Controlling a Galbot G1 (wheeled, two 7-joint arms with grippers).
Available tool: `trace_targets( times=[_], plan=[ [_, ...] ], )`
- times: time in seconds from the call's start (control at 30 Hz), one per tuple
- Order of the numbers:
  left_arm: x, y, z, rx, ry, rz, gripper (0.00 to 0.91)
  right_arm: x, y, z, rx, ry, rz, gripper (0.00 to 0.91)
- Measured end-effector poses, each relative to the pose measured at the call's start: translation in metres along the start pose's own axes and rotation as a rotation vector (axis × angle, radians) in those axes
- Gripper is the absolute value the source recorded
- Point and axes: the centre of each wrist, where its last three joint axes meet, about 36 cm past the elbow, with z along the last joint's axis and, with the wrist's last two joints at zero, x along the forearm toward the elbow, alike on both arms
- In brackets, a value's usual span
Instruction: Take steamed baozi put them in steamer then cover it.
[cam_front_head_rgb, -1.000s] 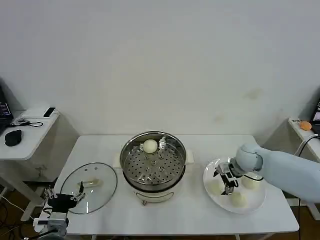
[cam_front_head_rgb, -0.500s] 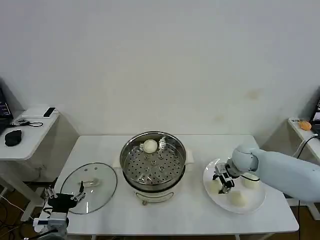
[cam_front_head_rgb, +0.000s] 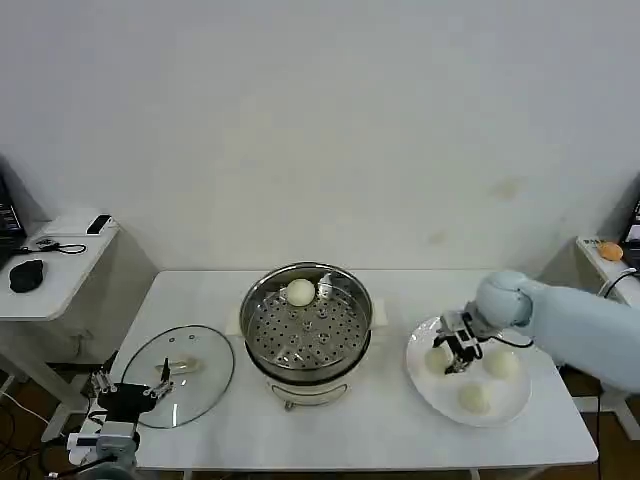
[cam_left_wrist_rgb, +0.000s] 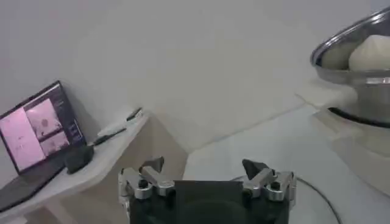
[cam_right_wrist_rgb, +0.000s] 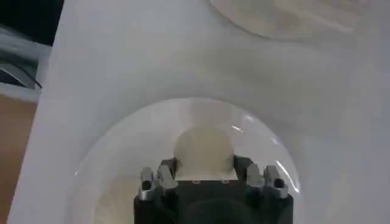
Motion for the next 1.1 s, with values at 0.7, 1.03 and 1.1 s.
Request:
trace_targets(
  times=[0.7,1.03,1.1],
  plan=[
    [-0.006,0.008,-0.005,0.01,-0.015,-0.009,0.907,0.108,-0.085,-0.107,0.091,-0.1,0.193,0.655],
    [-0.007,0.018,-0.005,-0.004,-0.018,-0.025,0.907,0.088,-0.116,-0.207,0.113,-0.161,0.173,0.655],
    [-0.007,0.02,-0.004,-0.004,-0.016,-0.029,0.907,0.079,-0.119,-0.226,0.108,-0.169,0.156,0.655]
  ],
)
